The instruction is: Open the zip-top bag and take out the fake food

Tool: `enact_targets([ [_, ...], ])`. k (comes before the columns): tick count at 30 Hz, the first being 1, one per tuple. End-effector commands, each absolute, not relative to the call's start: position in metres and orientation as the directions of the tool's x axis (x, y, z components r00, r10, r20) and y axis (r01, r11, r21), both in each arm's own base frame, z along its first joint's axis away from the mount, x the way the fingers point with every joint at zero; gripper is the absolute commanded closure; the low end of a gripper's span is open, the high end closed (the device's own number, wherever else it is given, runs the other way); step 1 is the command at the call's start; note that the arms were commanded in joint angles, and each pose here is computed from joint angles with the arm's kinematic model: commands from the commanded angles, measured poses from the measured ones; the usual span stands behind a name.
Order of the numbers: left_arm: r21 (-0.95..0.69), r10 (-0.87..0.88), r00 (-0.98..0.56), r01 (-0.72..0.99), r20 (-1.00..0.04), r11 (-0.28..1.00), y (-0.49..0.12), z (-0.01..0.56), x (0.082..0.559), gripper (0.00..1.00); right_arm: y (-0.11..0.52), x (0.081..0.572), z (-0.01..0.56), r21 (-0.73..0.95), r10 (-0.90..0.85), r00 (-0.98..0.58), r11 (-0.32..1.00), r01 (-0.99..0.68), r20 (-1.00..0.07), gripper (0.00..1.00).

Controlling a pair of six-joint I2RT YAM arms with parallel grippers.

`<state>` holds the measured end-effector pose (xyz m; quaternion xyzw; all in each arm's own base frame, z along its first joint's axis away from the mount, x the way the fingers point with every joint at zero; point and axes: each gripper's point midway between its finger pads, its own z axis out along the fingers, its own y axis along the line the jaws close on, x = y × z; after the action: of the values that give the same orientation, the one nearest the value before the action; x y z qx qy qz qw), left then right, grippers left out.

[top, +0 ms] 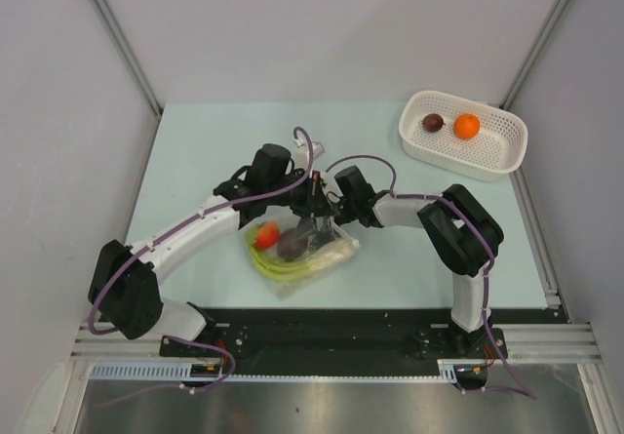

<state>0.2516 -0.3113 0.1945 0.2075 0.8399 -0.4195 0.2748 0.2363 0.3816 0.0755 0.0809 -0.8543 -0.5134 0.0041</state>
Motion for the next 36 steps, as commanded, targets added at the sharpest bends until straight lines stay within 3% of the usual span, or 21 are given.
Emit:
enact_targets([
  [1,-0.597,0.107,-0.714,0.65,-0.692,0.47,-0.334,0.228,0.247,1.0,0.394,0.251,0.084,0.898,-0.079,-0.991,0.421,-0.13,-0.106,0.11],
  [14,-0.586,0.126,-0.713,0.652,-0.69,0.481,-0.326,0.218,0.231,1.0,0.388,0.261,0.048,0.859,0.001,-0.999,0.51,-0.033,-0.039,0.14],
  [17,-0.585,0.123,-0.713,0.65,-0.69,0.485,-0.324,0.217,0.23,1.0,0.388,0.261,0.047,0.859,0.003,-0.999,0.511,-0.032,-0.038,0.24],
  [20,-0.585,0.121,-0.714,0.648,-0.69,0.489,-0.322,0.216,0.228,1.0,0.386,0.261,0.046,0.853,0.008,-0.999,0.521,-0.028,-0.038,0.5],
  [22,-0.582,0.119,-0.715,0.644,-0.689,0.497,-0.321,0.214,0.229,1.0,0.384,0.262,0.046,0.849,0.007,-0.999,0.527,-0.034,-0.044,0.55],
  [26,-0.569,0.114,-0.709,0.641,-0.696,0.516,-0.317,0.211,0.23,1.0,0.382,0.259,0.055,0.845,-0.011,-0.997,0.531,-0.068,-0.074,0.74],
  [29,-0.552,0.105,-0.706,0.629,-0.7,0.547,-0.312,0.207,0.235,1.0,0.377,0.256,0.061,0.836,-0.026,-0.995,0.541,-0.092,-0.093,0.83],
  [36,-0.5,0.102,-0.685,0.617,-0.721,0.608,-0.297,0.202,0.249,1.0,0.362,0.251,0.085,0.817,-0.042,-0.99,0.561,-0.135,-0.134,0.91],
])
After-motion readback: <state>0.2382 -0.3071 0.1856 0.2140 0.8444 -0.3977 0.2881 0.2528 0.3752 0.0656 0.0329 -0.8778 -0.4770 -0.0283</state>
